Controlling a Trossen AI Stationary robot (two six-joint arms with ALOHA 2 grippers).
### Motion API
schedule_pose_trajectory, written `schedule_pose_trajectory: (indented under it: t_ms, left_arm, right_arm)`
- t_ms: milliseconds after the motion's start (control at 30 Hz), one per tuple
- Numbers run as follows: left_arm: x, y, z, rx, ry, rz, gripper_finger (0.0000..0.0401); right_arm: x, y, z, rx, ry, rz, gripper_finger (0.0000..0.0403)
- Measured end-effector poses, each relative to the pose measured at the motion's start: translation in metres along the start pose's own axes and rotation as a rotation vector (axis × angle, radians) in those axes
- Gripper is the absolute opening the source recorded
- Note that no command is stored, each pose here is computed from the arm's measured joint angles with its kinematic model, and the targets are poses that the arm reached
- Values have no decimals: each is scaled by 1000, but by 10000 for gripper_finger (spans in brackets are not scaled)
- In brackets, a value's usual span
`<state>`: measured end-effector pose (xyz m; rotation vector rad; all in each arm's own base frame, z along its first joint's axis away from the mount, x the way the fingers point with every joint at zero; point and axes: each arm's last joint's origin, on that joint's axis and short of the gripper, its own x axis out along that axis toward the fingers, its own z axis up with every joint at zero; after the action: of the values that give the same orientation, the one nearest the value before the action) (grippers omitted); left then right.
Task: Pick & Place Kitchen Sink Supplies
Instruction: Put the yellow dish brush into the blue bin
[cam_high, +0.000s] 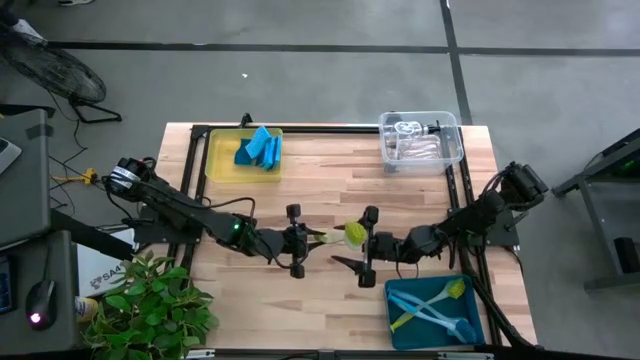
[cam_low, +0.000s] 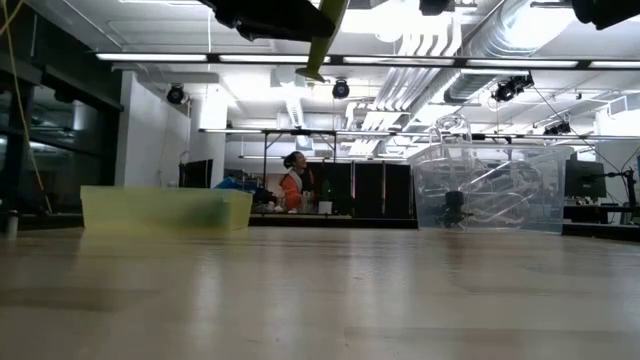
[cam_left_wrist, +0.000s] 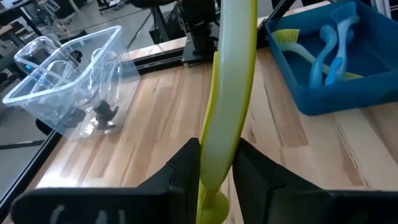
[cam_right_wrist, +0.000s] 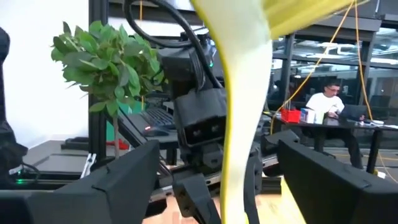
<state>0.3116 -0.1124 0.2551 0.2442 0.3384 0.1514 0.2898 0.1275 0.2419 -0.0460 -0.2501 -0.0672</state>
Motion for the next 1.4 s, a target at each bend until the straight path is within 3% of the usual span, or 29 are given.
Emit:
schedule_pose_trajectory:
  t_ms: [967,1233,1400]
  left_arm:
    - [0,0,-1,-11,6,-11,72]
    - [0,-1,-1,3,8,-25,83]
    - [0,-2,-2,2,10,-58,149]
  right_arm:
    - [1,-2,-1,-29,1,2,35]
    - [1,-2,-1,-10,7,-10,35]
    - [1,-2,-1,-15,11,-21,35]
